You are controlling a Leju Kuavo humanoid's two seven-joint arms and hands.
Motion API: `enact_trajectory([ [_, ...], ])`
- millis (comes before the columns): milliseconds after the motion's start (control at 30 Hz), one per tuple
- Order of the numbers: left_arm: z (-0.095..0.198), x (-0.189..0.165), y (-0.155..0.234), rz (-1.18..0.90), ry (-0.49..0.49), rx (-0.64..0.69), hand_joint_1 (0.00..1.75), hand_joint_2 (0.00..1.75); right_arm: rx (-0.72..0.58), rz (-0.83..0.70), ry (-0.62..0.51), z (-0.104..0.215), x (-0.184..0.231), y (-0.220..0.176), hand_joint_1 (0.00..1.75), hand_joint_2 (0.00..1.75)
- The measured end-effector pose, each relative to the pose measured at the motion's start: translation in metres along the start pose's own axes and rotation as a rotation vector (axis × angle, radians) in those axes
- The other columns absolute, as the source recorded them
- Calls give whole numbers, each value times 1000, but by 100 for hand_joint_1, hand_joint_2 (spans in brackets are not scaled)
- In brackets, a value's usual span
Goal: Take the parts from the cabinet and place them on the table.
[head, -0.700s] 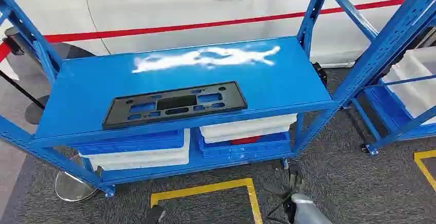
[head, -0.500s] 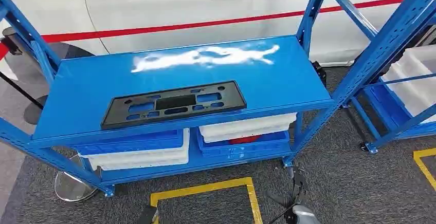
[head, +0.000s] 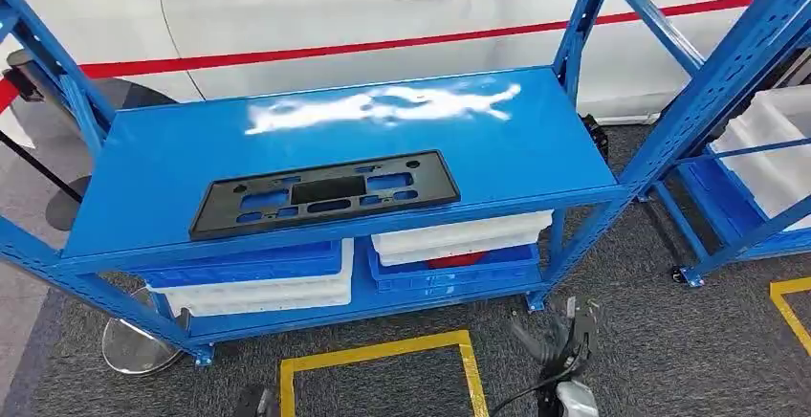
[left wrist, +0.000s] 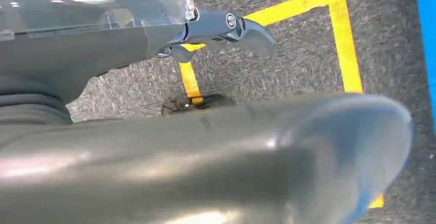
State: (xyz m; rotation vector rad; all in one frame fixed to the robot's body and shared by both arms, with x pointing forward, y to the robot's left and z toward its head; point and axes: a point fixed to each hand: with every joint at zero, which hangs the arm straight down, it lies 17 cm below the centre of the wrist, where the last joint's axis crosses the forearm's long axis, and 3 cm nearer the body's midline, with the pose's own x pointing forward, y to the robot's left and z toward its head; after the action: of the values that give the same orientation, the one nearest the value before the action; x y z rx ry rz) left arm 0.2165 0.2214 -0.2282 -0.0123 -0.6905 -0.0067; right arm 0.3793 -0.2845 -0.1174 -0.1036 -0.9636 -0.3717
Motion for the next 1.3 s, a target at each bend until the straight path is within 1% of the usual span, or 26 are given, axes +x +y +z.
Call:
enact_trajectory([
  [100,0,2,8,14,-13,23,0,0,1,-10,-73,3,19,-3,0,175],
  [367,1,0,37,45,-43,97,0,0,-20,28,-399,27,109,-17,0,175],
  [400,1,1,40,46,-47,105,0,0,-22,38,-442,32,121,-18,0,0],
  [433,1,0,42,48,-50,113,0,0,-27,58,-495,38,135,-22,0,175],
  [533,2,-1,49,53,-54,134,0,0,-20,93,-596,54,159,-20,0,175],
  [733,8,-15,61,52,-46,173,0,0,15,191,-825,99,206,-10,0,175],
  [867,10,-18,74,51,-48,205,0,0,48,245,-934,129,221,4,0,175],
  [933,12,-22,80,47,-44,220,0,0,56,289,-1019,149,234,15,0,175],
  [1033,13,-24,84,42,-44,231,0,0,32,363,-1125,173,247,23,0,175],
  [1200,15,-29,87,36,-35,238,0,0,11,456,-1231,194,255,33,0,175],
  [1300,15,-27,88,35,-39,239,0,0,10,468,-1247,197,258,35,0,175],
])
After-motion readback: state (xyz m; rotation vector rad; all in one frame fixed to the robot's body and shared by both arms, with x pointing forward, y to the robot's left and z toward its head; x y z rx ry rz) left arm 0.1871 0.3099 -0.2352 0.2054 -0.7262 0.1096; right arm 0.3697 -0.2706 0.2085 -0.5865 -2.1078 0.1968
